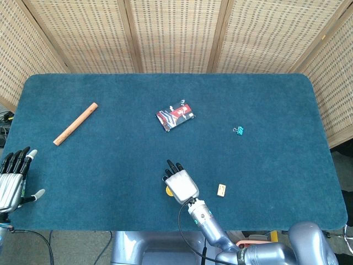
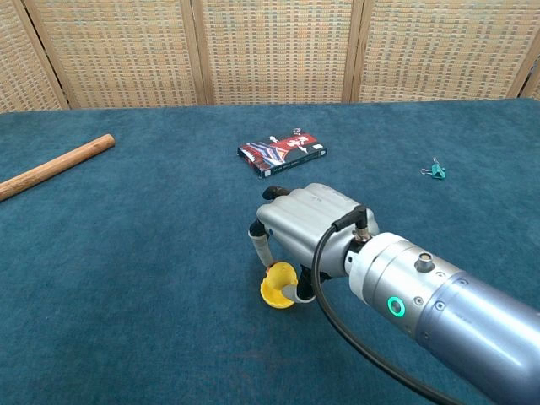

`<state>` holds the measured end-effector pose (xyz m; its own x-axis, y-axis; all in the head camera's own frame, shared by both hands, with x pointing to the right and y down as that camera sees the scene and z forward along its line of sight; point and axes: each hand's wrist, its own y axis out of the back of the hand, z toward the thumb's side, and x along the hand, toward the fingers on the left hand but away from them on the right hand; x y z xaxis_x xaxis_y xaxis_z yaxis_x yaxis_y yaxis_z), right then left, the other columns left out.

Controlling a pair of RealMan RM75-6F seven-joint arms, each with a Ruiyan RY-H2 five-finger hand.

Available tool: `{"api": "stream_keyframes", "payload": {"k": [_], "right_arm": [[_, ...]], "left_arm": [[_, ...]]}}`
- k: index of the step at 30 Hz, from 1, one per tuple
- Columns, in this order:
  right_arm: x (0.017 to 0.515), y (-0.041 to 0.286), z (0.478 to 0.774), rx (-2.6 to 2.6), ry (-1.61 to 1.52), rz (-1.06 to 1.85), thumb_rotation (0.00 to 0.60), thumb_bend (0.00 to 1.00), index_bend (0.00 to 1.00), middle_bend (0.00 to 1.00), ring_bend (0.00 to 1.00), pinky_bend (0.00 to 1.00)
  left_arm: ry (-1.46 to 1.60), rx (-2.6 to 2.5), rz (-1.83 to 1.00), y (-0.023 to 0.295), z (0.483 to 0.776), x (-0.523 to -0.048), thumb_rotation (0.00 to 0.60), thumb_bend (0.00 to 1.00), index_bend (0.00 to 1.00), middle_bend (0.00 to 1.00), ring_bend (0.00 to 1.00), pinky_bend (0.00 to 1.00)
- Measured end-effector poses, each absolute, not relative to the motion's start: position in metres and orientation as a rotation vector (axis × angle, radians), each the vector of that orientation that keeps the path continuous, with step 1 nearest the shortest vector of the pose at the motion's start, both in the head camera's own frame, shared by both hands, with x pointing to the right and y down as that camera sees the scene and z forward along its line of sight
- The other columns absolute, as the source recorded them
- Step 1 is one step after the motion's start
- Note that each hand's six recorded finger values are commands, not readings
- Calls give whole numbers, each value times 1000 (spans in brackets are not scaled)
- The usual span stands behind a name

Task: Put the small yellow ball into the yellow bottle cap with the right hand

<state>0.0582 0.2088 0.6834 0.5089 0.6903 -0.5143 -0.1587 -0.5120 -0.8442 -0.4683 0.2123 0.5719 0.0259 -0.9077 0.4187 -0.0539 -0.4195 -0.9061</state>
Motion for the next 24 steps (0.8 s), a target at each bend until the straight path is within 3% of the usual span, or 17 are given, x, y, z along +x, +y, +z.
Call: {"api": "stream_keyframes", "payload": {"k": [12, 18, 24], "right_arm": [[59, 214, 687, -1822, -417, 1147, 600, 260, 534, 277, 61, 196], [60, 213, 685, -1818, -416, 1154, 600, 256, 416, 141, 47, 164], [63, 210, 684, -1801, -420, 1162, 600, 232, 351, 90, 12, 146]], "left_arm": [[1035, -1562, -1485, 210, 568, -474, 600, 104, 0, 0, 0, 0], [1028, -1565, -1480, 211, 568, -472, 600, 104, 0, 0, 0, 0], [1036, -1561, -1478, 210, 567, -473, 600, 104, 0, 0, 0, 0]]}}
